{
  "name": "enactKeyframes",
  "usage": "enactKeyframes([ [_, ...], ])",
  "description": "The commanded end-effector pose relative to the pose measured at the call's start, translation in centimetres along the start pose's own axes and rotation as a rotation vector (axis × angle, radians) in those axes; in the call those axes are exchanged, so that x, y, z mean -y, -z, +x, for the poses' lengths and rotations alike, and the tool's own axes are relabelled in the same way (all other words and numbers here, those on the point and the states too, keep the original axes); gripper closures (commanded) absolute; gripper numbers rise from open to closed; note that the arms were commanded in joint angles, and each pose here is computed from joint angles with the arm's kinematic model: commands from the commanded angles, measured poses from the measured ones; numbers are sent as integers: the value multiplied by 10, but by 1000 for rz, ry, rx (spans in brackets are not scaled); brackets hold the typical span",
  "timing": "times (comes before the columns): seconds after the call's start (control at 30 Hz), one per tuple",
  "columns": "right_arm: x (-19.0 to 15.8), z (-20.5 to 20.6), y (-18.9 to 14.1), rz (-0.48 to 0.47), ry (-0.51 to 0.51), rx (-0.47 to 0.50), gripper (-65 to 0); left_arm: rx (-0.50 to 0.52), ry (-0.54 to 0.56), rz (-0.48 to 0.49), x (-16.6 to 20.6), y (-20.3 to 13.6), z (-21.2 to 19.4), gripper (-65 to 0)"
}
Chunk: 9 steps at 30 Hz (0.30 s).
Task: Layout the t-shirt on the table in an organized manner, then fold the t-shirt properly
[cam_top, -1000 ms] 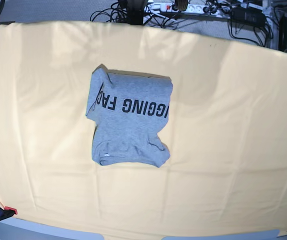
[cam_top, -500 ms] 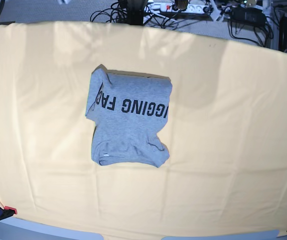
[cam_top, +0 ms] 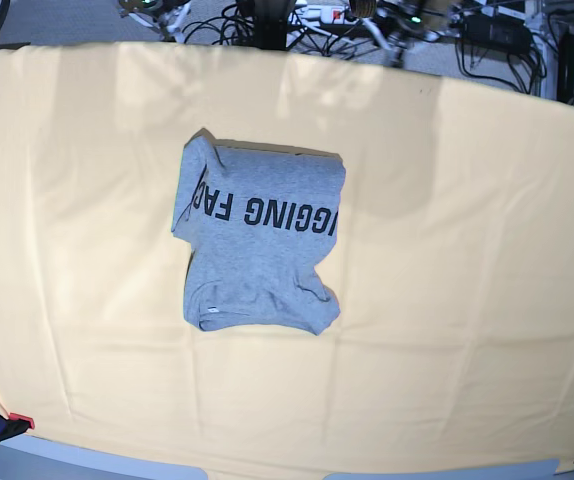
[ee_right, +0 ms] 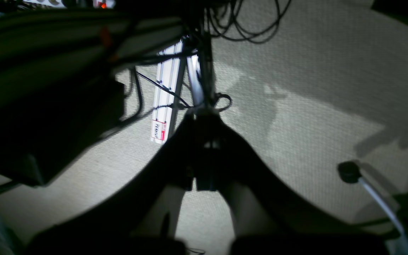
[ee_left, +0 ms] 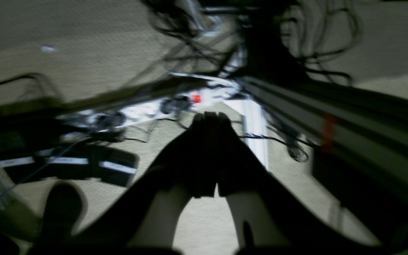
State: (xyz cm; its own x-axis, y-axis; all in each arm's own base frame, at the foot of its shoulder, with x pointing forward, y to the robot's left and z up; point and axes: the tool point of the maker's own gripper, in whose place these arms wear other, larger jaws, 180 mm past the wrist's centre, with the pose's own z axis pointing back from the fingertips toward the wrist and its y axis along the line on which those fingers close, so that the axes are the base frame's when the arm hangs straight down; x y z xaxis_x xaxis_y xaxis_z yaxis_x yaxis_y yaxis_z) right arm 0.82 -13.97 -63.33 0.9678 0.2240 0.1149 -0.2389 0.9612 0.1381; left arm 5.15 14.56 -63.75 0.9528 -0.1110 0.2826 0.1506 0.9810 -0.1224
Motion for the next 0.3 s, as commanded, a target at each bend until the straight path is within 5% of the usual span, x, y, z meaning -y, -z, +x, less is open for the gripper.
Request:
enactKeyframes([
  [0.0,-3,0,0,11,-10,3,0,15,-8,22,-8,-1,3,0],
  [0.27,-28,5,5,35,-48,7,0,3,-32,-55,26,3,2,0],
])
